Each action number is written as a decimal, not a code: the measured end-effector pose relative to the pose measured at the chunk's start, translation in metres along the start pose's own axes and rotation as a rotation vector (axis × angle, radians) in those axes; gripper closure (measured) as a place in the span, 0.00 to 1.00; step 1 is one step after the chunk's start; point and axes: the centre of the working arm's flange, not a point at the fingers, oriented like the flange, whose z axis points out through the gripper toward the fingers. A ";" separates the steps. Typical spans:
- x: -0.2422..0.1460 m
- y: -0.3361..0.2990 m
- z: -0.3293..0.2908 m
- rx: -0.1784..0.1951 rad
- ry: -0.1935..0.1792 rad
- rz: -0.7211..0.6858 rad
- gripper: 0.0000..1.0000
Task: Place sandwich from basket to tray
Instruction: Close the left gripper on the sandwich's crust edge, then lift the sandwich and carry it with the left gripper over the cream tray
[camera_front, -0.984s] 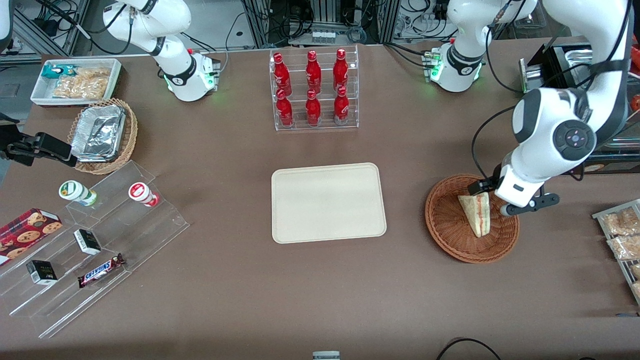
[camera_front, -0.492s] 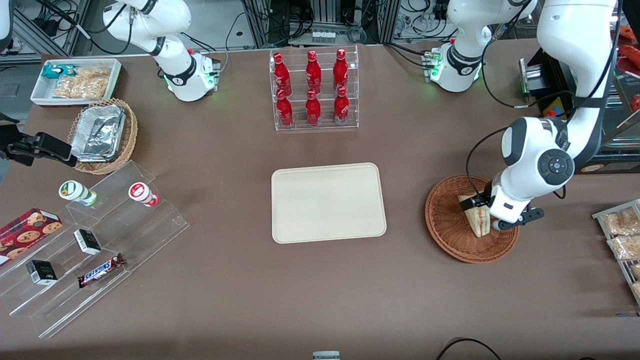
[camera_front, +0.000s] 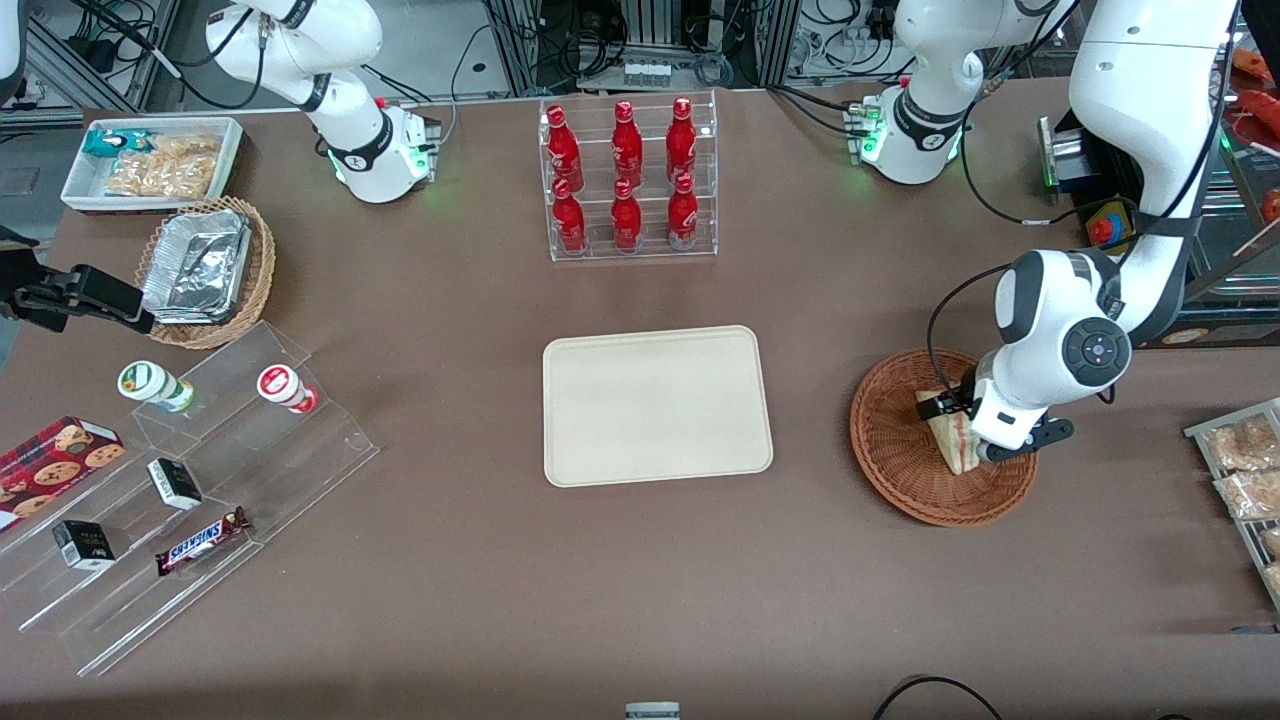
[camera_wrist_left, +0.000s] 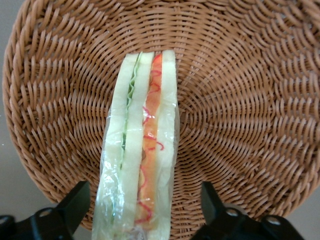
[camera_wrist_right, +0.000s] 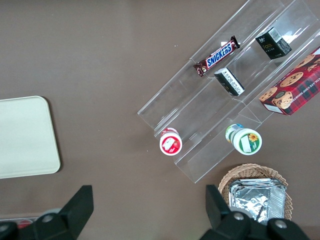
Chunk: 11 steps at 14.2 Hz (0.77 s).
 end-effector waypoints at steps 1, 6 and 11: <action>-0.001 -0.001 0.004 -0.001 0.000 -0.001 0.19; -0.005 -0.003 0.013 -0.009 0.015 0.000 0.68; 0.010 0.005 -0.032 -0.036 0.089 -0.001 0.81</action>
